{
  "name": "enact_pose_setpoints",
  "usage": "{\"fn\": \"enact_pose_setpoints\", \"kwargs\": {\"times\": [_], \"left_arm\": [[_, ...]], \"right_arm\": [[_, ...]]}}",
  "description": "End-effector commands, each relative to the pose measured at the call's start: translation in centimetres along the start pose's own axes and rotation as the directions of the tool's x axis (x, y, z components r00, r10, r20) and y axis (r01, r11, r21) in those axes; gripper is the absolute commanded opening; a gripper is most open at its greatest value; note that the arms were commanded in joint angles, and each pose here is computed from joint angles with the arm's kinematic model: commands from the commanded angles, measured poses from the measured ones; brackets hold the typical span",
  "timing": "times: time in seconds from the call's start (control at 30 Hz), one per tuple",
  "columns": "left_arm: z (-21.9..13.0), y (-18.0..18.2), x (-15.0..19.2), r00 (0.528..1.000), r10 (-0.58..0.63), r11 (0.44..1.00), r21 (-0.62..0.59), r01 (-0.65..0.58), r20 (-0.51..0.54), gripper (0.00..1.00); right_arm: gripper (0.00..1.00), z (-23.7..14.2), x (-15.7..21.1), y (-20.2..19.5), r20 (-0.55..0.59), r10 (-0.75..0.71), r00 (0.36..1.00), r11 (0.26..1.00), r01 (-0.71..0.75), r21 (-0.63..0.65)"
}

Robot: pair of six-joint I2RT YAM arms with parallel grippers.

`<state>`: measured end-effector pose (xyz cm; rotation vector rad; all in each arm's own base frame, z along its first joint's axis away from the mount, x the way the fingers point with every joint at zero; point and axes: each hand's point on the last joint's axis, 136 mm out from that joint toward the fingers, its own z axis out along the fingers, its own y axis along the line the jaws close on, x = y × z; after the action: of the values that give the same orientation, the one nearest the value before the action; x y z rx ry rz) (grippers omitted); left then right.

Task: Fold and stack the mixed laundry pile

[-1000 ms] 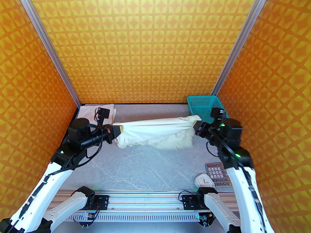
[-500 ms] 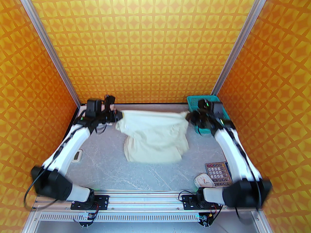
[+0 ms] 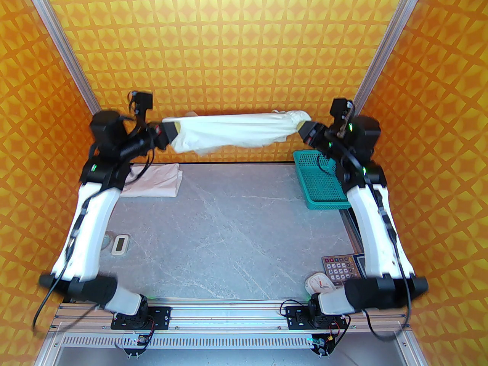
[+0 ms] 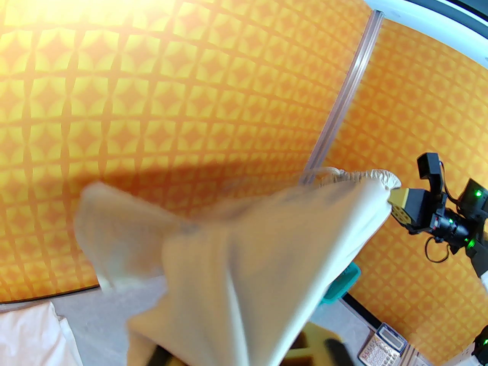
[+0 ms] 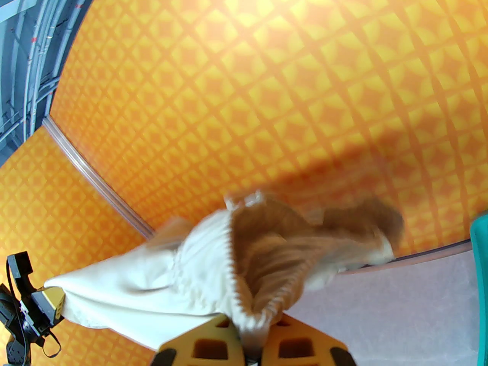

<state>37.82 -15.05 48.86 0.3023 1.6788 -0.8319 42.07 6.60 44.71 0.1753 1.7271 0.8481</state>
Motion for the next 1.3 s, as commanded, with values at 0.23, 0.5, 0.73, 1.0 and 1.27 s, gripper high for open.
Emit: {"fn": "enact_pose_setpoints", "kwargs": {"times": [0.23,0.5,0.73,1.0,1.27], "left_arm": [[-6.1,6.4,29.7,0.79,-0.475,0.871,-0.333,0.361,-0.387,0.88],[-2.7,6.9,31.4,0.743,-0.494,0.866,-0.334,0.373,-0.451,0.77],[1.0,3.8,36.0,0.68,-0.482,0.875,-0.272,0.4,-0.552,0.66],[2.5,2.4,41.9,0.612,-0.48,0.876,-0.299,0.379,-0.629,0.57],[0.1,4.1,45.9,0.54,-0.478,0.877,-0.408,0.253,-0.693,0.69]], "right_arm": [[0.78,-9.3,28.2,-15.4,-0.477,0.298,0.827,0.888,-0.057,0.457],[0.76,-8.9,27.5,-15.7,-0.51,0.246,0.824,0.878,0.034,0.478],[0.68,-5.1,27.5,-19.3,-0.523,0.258,0.813,0.842,0.076,0.533],[0.58,0.2,27.3,-24.4,-0.508,0.311,0.804,0.769,0.101,0.631],[0.6,3.5,28.5,-27.4,-0.524,0.307,0.794,0.755,0.131,0.642]]}}
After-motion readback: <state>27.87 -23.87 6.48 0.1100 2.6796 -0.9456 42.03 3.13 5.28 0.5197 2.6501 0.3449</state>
